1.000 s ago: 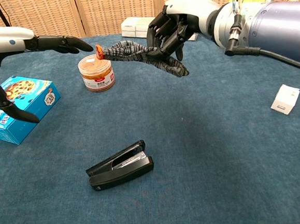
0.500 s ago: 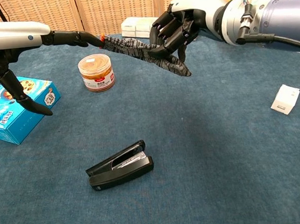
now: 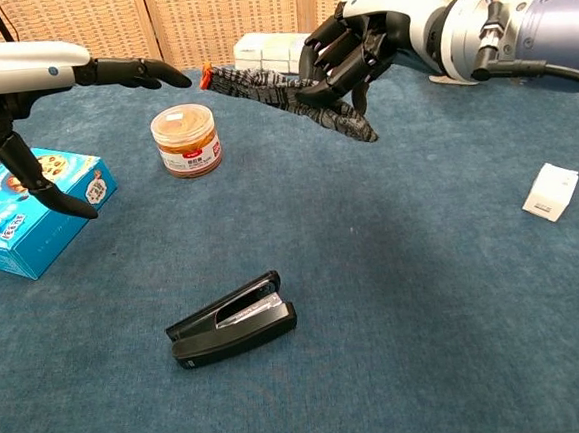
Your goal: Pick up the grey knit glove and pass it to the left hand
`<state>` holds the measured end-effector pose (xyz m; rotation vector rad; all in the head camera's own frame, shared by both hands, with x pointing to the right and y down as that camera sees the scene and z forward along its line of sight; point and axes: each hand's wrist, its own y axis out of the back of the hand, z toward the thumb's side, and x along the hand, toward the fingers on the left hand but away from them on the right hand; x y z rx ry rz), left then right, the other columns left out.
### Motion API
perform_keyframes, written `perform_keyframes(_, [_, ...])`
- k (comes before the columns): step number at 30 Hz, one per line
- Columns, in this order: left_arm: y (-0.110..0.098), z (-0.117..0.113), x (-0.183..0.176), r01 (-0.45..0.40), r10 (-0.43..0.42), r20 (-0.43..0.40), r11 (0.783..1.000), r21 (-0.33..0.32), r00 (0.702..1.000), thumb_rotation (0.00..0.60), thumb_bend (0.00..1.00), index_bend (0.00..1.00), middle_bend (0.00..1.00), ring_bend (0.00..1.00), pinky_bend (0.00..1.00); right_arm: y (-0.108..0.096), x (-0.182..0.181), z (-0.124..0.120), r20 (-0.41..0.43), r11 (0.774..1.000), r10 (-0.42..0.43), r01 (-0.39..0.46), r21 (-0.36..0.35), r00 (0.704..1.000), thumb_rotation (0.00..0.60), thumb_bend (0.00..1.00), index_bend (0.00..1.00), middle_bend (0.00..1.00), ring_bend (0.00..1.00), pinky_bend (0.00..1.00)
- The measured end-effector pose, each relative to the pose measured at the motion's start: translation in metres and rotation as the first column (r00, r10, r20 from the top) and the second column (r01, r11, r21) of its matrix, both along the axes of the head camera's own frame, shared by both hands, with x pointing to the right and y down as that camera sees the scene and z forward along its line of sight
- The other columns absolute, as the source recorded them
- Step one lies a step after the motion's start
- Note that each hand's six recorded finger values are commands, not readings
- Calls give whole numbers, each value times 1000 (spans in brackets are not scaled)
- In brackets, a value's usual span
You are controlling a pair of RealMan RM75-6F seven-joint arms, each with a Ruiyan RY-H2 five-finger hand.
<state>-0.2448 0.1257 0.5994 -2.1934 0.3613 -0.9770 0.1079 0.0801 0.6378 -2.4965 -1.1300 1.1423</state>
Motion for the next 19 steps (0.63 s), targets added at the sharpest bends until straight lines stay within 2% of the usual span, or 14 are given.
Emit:
perform_keyframes(7, [-1, 0, 11, -2, 2, -23, 1000, -5, 1000, 600, 0, 8, 0, 0, 0, 3, -2, -1, 10, 1000, -9, 9, -8, 1000, 600, 453, 583, 581, 496, 608])
perform_keyframes(19, [1, 2, 21, -7, 7, -9, 1000, -5, 1000, 600, 0, 8, 0, 0, 0, 3, -1, -6, 42, 1000, 6, -6, -17, 999, 600, 453, 583, 581, 496, 608])
